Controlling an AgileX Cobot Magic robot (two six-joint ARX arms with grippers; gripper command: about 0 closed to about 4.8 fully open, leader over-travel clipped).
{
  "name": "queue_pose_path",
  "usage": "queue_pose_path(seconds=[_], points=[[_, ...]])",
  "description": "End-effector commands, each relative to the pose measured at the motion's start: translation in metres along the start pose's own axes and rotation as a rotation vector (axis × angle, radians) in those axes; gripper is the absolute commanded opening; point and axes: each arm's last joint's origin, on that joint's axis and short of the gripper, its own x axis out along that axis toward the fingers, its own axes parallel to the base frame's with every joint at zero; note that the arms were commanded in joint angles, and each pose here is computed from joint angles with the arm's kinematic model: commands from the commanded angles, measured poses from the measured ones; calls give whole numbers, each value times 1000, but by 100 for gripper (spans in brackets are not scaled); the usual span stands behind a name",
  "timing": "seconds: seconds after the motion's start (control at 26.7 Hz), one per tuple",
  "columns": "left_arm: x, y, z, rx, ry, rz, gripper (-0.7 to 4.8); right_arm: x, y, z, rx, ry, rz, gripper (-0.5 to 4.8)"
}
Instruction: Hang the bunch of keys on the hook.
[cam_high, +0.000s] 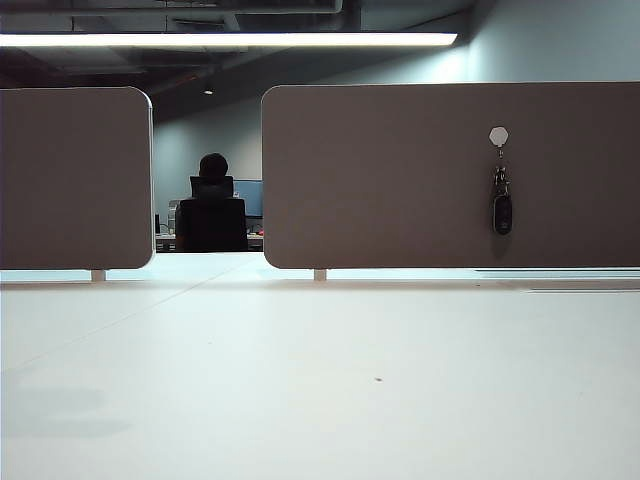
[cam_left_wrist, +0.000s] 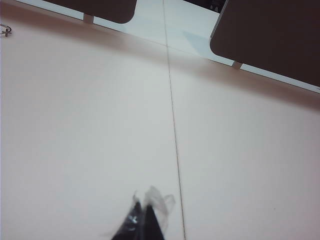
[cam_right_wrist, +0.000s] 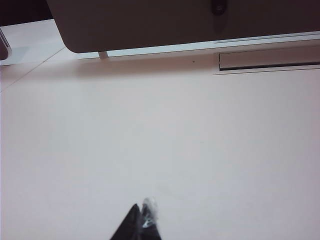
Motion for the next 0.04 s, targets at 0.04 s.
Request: queue_pose_path(seconds=[0.04], points=[[0,0,0,1,-3,-1,-5,0,0,0,-2,-10,2,9]])
